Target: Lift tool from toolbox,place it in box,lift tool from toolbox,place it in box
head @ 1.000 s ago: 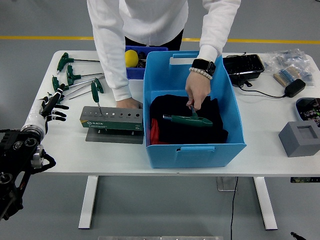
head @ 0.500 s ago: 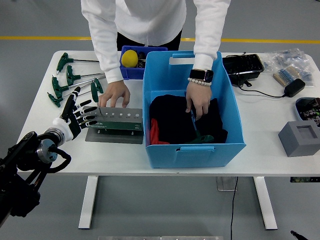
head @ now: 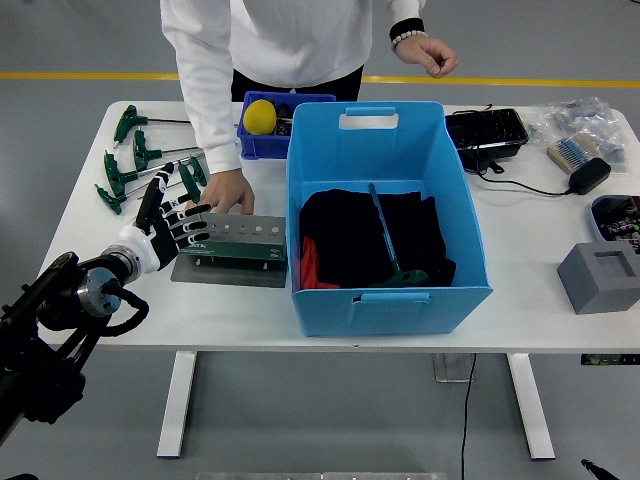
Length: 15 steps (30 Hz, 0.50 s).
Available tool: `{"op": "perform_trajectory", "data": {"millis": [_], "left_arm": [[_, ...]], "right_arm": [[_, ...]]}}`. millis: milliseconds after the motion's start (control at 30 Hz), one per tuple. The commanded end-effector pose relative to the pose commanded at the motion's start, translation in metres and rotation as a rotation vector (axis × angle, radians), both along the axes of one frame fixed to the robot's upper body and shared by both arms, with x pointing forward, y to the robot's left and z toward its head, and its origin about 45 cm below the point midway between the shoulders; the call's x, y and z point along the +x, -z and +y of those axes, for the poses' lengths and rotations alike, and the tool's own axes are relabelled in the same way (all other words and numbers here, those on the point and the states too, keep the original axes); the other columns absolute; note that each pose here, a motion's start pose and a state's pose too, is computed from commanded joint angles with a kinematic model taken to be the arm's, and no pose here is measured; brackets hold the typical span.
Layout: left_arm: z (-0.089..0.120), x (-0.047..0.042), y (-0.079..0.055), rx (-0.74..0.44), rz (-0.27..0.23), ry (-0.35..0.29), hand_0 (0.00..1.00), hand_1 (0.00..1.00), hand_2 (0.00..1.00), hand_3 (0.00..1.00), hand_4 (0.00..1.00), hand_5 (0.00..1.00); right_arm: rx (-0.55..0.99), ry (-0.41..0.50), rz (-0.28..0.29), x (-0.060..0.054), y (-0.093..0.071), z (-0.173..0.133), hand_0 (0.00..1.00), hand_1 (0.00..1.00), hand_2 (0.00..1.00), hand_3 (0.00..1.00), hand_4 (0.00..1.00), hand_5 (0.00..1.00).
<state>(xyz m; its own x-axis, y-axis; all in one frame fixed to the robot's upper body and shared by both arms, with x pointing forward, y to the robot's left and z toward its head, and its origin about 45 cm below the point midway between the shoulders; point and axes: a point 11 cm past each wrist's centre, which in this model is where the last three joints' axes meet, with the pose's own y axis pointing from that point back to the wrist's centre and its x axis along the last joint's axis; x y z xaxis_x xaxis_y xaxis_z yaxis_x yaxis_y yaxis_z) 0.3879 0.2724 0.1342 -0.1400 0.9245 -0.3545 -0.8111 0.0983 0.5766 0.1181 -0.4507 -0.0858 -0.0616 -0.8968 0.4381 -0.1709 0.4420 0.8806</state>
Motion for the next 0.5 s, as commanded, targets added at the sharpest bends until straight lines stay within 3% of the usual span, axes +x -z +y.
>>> {"op": "perform_trajectory", "data": {"millis": [200,500], "left_arm": [[-0.010,0.0006,-0.003,-0.029,-0.005,0.027,0.258,0.306,0.505,0.710,0.851,0.972],[-0.022,0.0058,-0.020,-0.096,-0.042,0.042,0.257,0.307,0.509,0.674,0.852,0.984]], "right_arm": [[-0.001,0.000,-0.001,0.000,0.000,0.000,0.620,0.602,0.671,0.566,0.825,0.683],[-0.002,0.003,-0.004,0.001,-0.001,-0.001,0.620,0.602,0.670,0.566,0.827,0.686]]}}
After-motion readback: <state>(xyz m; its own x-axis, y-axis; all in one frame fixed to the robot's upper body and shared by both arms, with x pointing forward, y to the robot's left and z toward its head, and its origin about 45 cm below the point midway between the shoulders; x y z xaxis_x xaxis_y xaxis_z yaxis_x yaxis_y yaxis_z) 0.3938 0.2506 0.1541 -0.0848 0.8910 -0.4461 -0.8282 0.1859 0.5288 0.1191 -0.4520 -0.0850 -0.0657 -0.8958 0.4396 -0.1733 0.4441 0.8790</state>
